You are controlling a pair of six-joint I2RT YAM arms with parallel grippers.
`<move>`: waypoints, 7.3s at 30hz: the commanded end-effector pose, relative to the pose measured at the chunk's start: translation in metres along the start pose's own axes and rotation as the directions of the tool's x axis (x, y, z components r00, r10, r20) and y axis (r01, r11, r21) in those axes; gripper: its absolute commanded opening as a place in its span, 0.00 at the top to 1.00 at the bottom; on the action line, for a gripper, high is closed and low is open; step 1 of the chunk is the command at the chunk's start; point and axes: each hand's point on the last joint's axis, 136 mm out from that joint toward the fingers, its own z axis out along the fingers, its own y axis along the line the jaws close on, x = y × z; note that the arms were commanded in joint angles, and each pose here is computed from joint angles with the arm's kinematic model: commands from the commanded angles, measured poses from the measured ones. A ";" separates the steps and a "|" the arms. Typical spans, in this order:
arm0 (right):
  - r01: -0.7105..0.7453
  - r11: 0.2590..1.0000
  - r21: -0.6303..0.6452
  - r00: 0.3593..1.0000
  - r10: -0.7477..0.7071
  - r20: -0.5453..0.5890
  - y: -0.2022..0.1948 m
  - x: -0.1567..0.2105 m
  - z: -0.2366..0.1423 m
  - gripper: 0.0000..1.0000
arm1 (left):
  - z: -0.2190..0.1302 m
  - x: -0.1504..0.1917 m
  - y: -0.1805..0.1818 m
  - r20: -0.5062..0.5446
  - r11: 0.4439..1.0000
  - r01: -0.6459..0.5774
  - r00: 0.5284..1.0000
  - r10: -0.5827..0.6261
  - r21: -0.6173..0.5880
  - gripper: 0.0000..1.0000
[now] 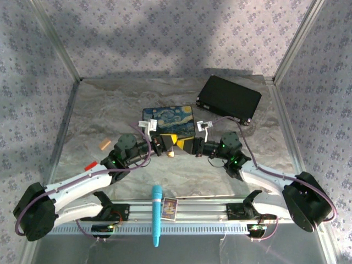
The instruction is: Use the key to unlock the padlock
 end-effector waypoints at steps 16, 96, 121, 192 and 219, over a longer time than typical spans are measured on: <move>0.015 1.000 0.015 1.000 -0.015 0.022 -0.002 0.000 -0.005 1.00 | -0.008 -0.006 0.025 0.067 0.990 0.027 0.998 -0.018 -0.142 0.66; -0.119 0.679 0.724 0.993 0.100 0.070 -0.183 0.069 -0.082 1.00 | 0.047 0.115 0.197 0.152 0.765 0.148 0.986 -0.067 -0.627 0.56; -0.413 0.760 0.502 0.899 0.429 0.090 -0.182 0.066 -0.045 1.00 | 0.051 0.125 0.213 0.098 0.708 0.302 0.944 -0.313 -0.638 1.00; -0.503 0.830 0.240 0.855 0.519 -0.002 -0.183 0.054 -0.021 1.00 | 0.054 0.114 0.191 0.073 0.760 0.388 0.907 -0.414 -0.521 0.93; -0.470 0.854 0.221 0.871 0.490 -0.042 -0.174 0.059 0.001 1.00 | 0.047 0.114 0.200 0.086 0.731 0.373 0.913 -0.398 -0.571 0.74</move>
